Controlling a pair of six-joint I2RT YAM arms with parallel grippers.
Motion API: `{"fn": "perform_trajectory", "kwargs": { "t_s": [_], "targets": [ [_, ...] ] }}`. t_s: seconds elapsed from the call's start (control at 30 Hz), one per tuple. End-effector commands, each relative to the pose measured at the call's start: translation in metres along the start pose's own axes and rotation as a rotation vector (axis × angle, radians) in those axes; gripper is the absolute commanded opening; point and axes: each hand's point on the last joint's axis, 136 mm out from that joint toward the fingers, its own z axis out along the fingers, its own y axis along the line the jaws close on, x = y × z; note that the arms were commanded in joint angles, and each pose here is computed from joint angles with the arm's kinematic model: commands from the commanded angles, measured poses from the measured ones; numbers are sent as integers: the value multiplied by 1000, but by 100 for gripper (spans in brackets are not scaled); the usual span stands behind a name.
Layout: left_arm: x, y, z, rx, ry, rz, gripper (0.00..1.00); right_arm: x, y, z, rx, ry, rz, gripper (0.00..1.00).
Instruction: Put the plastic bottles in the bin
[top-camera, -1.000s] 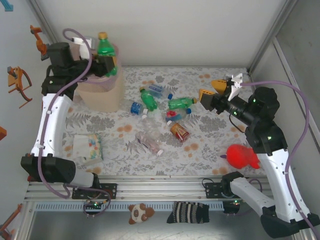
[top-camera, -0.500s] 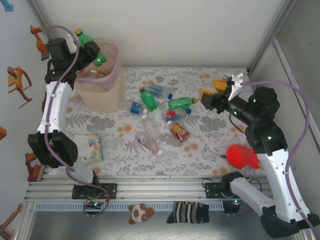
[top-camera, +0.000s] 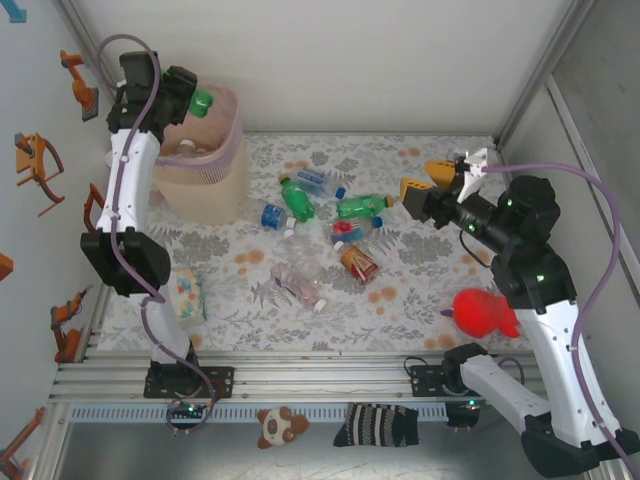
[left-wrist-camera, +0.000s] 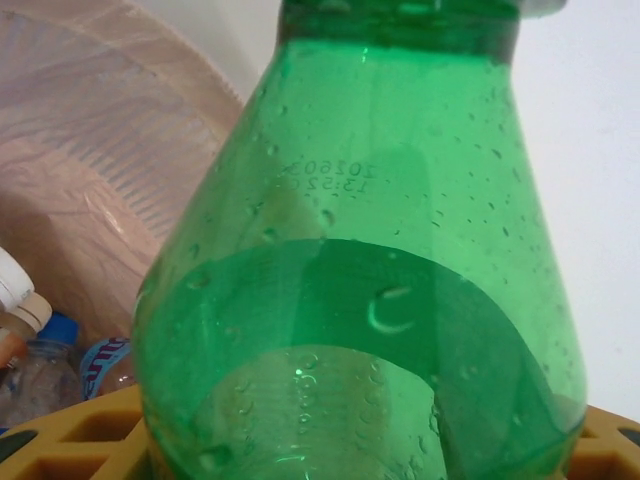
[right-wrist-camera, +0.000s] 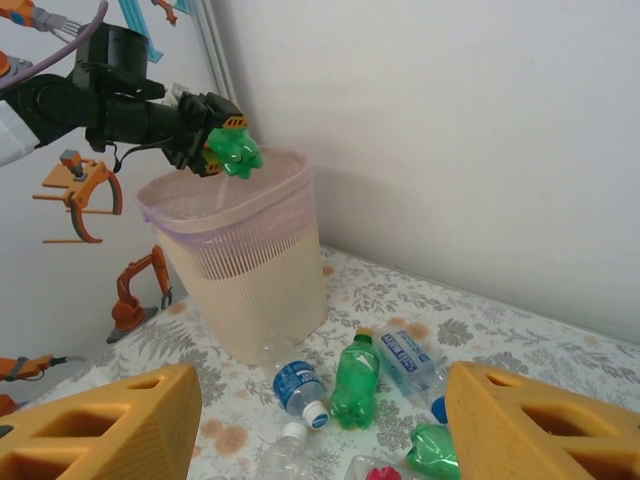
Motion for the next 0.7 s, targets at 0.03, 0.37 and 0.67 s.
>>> {"fn": "perform_trajectory", "kwargs": {
  "t_s": [0.03,0.37,0.67],
  "targets": [
    [12,33,19,-151,38,-158,62,-2,3,-7,9,-1,-5,64],
    [33,65,67,-225,100,-245,68,3,0,-11,37,7,-8,65],
    [49,86,82,-287,146,-299,80,4,-2,-8,38,20,-14,65]
  ]
}}
